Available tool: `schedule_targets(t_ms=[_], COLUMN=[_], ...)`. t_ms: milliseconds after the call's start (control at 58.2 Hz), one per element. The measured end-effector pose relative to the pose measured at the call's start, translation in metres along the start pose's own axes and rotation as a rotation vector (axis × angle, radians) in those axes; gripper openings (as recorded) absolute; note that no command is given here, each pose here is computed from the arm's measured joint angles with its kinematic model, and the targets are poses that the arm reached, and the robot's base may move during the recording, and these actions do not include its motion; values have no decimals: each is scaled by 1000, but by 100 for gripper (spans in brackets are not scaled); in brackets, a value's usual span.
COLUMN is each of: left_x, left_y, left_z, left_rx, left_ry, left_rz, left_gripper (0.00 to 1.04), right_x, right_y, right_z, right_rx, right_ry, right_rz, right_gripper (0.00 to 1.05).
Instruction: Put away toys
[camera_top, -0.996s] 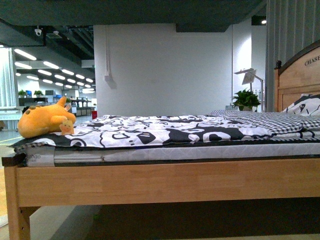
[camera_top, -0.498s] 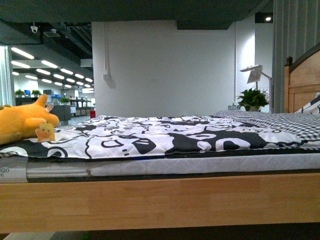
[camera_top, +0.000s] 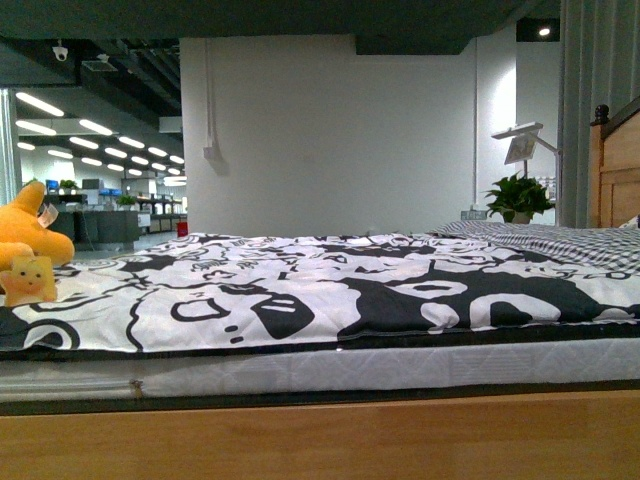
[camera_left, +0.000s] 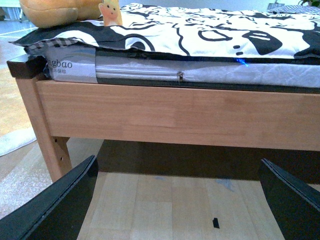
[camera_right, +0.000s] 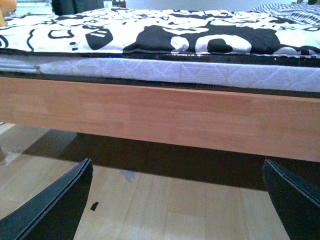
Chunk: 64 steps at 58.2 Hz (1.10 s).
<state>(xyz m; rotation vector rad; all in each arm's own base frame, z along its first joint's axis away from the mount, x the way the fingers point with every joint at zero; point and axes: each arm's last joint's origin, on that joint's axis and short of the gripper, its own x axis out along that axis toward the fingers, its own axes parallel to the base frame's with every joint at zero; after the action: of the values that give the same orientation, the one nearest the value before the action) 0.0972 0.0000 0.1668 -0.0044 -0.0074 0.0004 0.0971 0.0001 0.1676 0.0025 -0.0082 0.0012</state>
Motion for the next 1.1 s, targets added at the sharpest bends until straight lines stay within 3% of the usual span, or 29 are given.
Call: schedule_targets(t_ms=[1099], left_x=[0], left_y=[0], left_z=[0], left_rx=[0], left_ry=[0], left_rz=[-2], left_gripper=[99], right_x=[0], right_y=[0], right_z=[0], right_rx=[0], right_ry=[0], right_rz=[-3], right_gripper=[104])
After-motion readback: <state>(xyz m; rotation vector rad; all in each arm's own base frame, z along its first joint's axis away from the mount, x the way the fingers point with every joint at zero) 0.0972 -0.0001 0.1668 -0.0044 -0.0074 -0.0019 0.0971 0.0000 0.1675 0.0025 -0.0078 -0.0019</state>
